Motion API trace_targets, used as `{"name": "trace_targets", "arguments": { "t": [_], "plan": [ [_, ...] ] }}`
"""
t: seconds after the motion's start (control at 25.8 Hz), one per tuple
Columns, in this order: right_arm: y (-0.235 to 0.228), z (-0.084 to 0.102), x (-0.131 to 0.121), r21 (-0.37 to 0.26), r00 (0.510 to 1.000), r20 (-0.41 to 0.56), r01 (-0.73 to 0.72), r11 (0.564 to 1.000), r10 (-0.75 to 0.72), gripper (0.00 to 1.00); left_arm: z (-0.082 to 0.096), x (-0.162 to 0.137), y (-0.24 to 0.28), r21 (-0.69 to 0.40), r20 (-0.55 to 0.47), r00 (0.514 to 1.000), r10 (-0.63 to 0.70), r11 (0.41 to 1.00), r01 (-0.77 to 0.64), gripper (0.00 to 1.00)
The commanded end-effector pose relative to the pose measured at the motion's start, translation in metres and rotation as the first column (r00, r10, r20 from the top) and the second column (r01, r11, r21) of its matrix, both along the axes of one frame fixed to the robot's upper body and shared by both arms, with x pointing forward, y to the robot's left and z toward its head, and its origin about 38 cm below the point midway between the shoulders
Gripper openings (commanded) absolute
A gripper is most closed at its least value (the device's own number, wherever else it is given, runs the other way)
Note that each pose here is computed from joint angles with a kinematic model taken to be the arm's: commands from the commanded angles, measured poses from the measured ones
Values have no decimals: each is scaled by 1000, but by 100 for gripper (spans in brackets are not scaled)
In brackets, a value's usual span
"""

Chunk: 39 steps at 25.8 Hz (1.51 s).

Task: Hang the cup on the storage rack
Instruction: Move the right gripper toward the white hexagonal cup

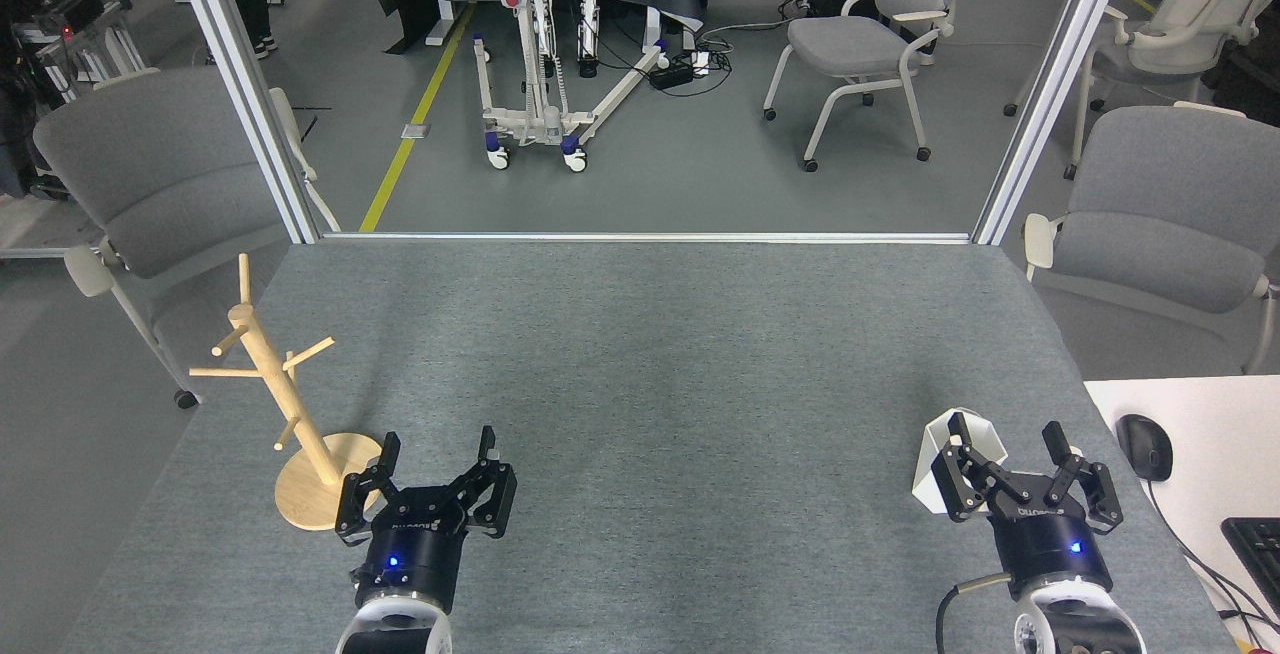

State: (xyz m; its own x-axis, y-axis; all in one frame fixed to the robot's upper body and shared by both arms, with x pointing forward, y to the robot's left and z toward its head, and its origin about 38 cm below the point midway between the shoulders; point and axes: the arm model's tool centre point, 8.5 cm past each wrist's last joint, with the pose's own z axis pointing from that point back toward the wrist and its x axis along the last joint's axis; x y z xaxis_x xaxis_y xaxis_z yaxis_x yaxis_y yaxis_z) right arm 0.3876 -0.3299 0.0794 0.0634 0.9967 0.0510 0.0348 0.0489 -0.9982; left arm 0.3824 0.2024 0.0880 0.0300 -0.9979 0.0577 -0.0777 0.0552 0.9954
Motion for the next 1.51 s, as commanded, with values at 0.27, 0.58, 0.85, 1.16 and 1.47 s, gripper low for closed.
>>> {"name": "trace_targets", "arguments": {
  "t": [0.27, 0.58, 0.85, 1.16, 1.47],
  "plan": [
    [4, -2, 0, 9, 1000, -4, -1, 1000, 1, 100, 10, -2, -3, -2, 62, 998, 0, 1000, 0, 99],
    [-5, -12, -4, 0, 999, -37, 11, 1000, -11, 100, 11, -2, -2, -10, 65, 998, -1, 1000, 2, 99],
    [-19, -42, -10, -12, 991, -133, 17, 1000, -19, 100, 1, -6, -2, -9, 38, 999, 0, 1000, 1, 99],
    [-28, -72, -12, -7, 974, -225, 33, 999, -34, 100, -7, -8, -2, -9, 16, 1000, 1, 1000, -1, 99],
    [-31, -73, -13, -18, 972, -232, 32, 999, -35, 100, -9, -8, -2, -9, 9, 1000, 1, 1000, -1, 99]
  ]
}}
